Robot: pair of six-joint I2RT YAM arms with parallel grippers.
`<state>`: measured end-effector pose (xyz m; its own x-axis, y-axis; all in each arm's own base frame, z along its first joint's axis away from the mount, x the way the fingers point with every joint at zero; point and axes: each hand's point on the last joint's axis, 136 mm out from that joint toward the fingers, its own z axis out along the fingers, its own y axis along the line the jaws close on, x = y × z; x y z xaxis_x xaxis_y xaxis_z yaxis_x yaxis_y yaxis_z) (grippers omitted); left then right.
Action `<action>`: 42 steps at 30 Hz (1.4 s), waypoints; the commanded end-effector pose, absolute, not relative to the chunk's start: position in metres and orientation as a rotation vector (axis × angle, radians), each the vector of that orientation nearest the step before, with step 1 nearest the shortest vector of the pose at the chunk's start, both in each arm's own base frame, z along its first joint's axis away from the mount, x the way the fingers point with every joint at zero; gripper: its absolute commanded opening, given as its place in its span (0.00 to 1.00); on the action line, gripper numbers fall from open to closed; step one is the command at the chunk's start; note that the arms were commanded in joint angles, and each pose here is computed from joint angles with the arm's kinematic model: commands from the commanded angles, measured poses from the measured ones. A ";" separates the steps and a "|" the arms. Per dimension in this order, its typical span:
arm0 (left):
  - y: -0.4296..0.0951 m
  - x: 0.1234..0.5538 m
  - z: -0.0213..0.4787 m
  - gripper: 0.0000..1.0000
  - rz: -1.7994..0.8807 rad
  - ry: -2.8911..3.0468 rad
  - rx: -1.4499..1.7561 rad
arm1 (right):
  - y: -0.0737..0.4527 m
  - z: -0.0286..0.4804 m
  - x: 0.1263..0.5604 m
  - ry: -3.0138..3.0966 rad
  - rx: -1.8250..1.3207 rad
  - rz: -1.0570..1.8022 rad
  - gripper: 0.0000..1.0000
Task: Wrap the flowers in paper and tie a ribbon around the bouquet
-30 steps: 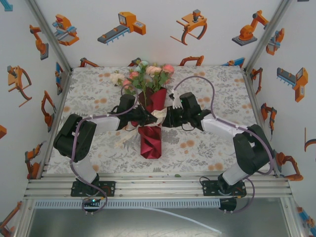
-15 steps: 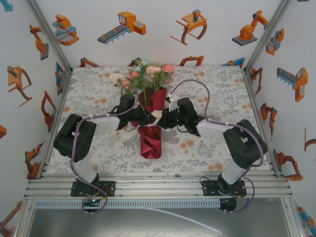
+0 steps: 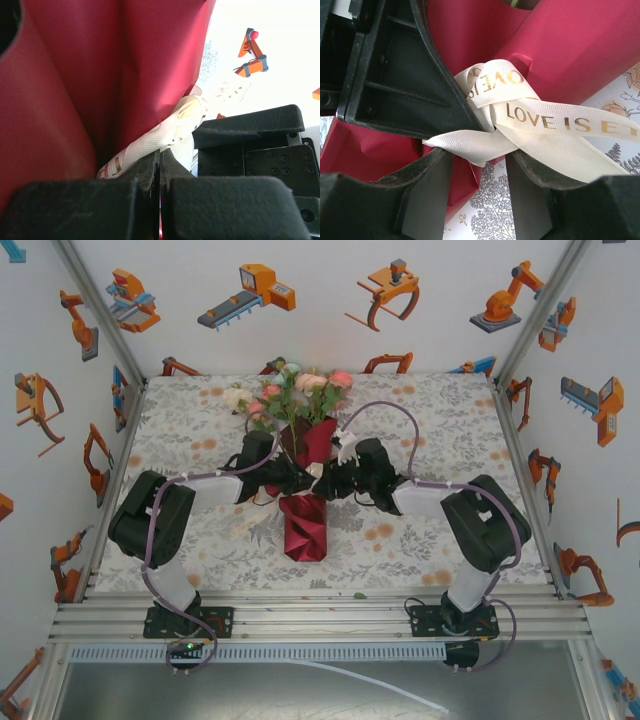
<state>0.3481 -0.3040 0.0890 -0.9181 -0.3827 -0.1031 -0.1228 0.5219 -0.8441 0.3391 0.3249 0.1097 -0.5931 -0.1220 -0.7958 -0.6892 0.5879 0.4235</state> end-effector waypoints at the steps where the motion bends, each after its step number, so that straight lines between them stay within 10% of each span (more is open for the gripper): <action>1: -0.308 0.350 0.103 0.00 -1.407 2.460 -0.409 | 0.338 0.135 0.351 1.955 -0.669 0.978 0.40; 13: -0.298 0.353 0.107 0.06 -1.410 2.441 -0.429 | 0.340 0.128 0.346 1.973 -0.667 1.026 0.00; 42: -0.295 0.329 0.167 0.38 -1.011 2.347 0.440 | 0.340 0.119 0.338 2.014 -0.686 1.053 0.00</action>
<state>0.3384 -0.2945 0.1777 -0.8271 -0.0487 -0.5599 0.4033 0.6424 -0.6517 0.3379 0.3341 0.1108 -0.5912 -0.1191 -0.7977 -0.7118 0.5421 0.4466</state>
